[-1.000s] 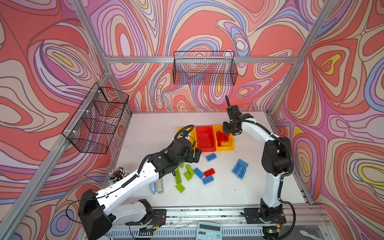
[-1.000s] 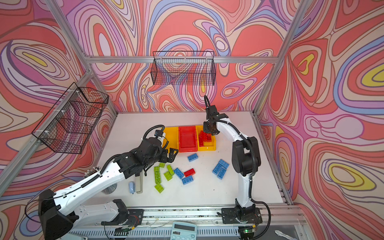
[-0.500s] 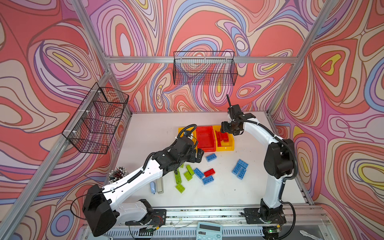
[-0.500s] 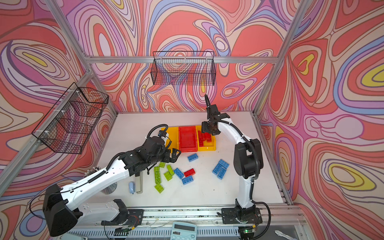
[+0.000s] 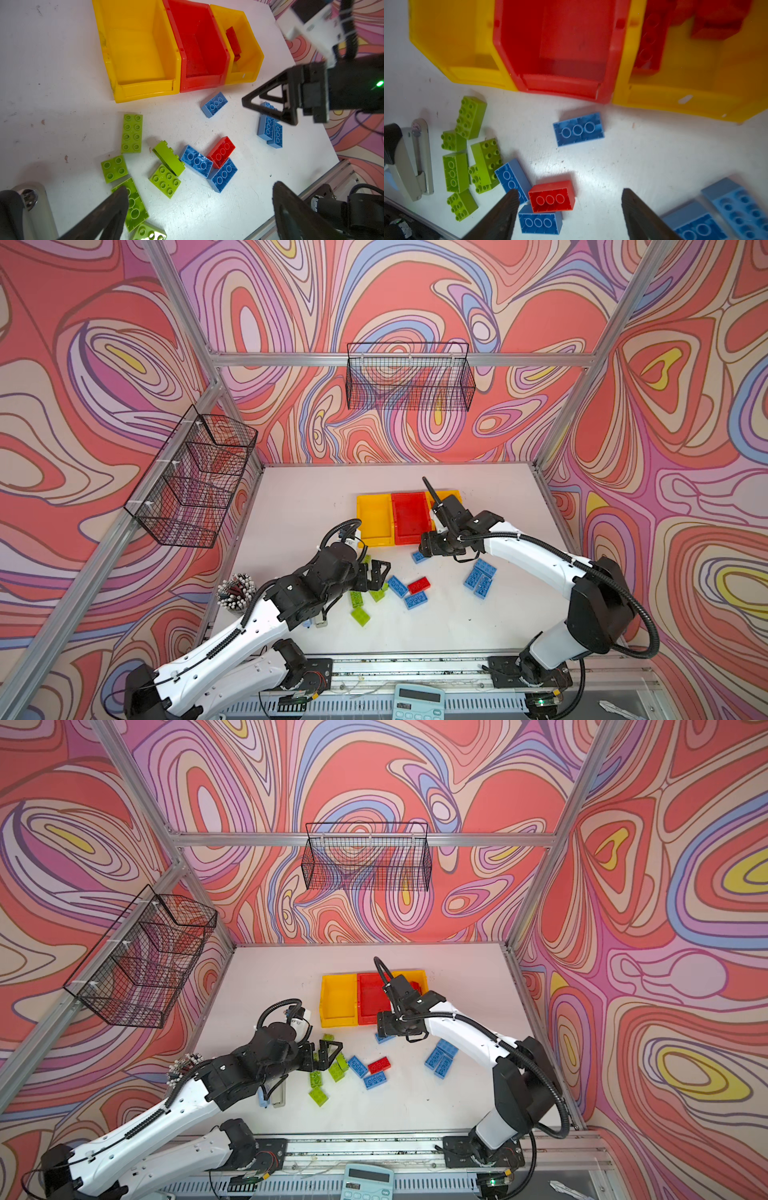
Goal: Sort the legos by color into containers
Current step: 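Lower the right gripper onto the last red brick beside a blue brick and grasp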
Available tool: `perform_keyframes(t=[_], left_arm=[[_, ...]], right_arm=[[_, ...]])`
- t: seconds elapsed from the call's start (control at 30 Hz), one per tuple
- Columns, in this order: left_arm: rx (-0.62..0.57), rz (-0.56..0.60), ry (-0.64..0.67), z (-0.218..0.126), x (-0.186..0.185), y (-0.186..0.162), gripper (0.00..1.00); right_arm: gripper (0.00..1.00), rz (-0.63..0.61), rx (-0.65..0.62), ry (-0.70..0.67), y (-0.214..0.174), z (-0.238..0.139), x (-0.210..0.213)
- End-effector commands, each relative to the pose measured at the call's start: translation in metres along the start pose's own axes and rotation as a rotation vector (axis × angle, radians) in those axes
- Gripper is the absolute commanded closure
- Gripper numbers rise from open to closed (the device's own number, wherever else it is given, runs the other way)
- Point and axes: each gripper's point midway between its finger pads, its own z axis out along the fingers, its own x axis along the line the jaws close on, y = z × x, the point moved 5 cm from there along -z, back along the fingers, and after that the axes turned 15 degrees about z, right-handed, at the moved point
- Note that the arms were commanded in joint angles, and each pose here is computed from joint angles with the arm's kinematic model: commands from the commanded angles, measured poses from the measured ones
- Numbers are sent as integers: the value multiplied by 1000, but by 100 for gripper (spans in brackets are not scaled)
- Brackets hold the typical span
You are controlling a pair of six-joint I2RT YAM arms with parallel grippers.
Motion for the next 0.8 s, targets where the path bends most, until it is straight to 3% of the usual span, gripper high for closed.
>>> perform_keyframes(t=[0.0, 0.3, 0.77], left_arm=[[16, -48, 63, -14, 16, -17, 0], [-29, -123, 118, -40, 34, -31, 0], [-32, -136, 118, -36, 35, -33, 0]], right_arm=[[18, 13, 3, 9, -20, 13, 14], [18, -84, 62, -66, -48, 35, 12], [17, -130, 115, -138, -68, 53, -5]])
